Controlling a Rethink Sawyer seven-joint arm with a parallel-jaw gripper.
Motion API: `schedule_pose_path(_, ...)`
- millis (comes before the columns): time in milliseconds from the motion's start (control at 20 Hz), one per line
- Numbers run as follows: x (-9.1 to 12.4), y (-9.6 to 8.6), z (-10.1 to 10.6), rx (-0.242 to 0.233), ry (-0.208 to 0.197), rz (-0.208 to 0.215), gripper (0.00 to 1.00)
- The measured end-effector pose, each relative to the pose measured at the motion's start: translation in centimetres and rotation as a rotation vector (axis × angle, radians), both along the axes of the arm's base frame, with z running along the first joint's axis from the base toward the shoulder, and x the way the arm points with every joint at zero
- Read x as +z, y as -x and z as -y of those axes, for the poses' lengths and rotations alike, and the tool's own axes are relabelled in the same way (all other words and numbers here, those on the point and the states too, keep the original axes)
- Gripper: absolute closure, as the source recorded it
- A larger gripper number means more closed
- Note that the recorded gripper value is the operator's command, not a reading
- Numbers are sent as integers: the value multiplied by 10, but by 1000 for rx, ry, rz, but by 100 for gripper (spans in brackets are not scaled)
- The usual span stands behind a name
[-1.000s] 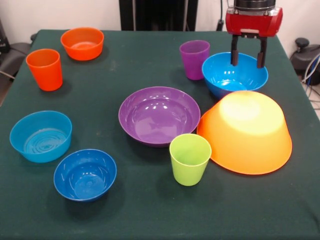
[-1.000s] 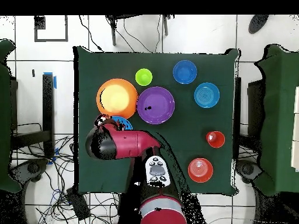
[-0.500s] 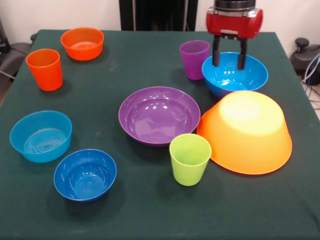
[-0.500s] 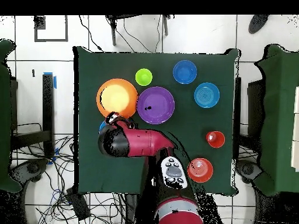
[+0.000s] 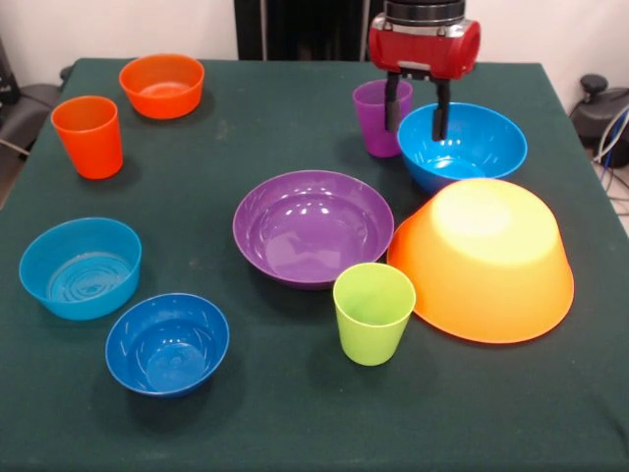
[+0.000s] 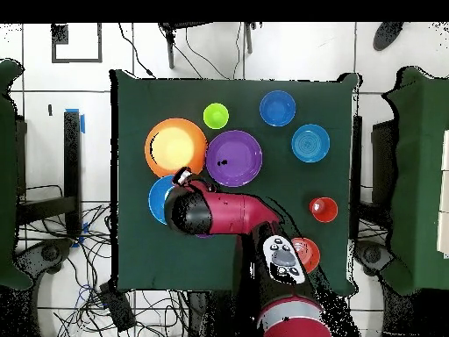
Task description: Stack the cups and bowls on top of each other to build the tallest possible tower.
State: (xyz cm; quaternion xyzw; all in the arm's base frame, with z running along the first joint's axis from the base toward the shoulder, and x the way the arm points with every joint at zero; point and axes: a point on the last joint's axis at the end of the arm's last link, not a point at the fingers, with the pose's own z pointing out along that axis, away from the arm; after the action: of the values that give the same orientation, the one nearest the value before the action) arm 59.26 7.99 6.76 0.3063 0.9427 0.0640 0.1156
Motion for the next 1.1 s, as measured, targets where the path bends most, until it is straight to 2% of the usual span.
schedule_pose_path(300,-10,4,11,16,-2,-12,0)
schedule_pose_path(550,-11,6,12,30,3,-22,0)
schedule_pose_path(1100,-17,-2,12,34,4,-15,0)
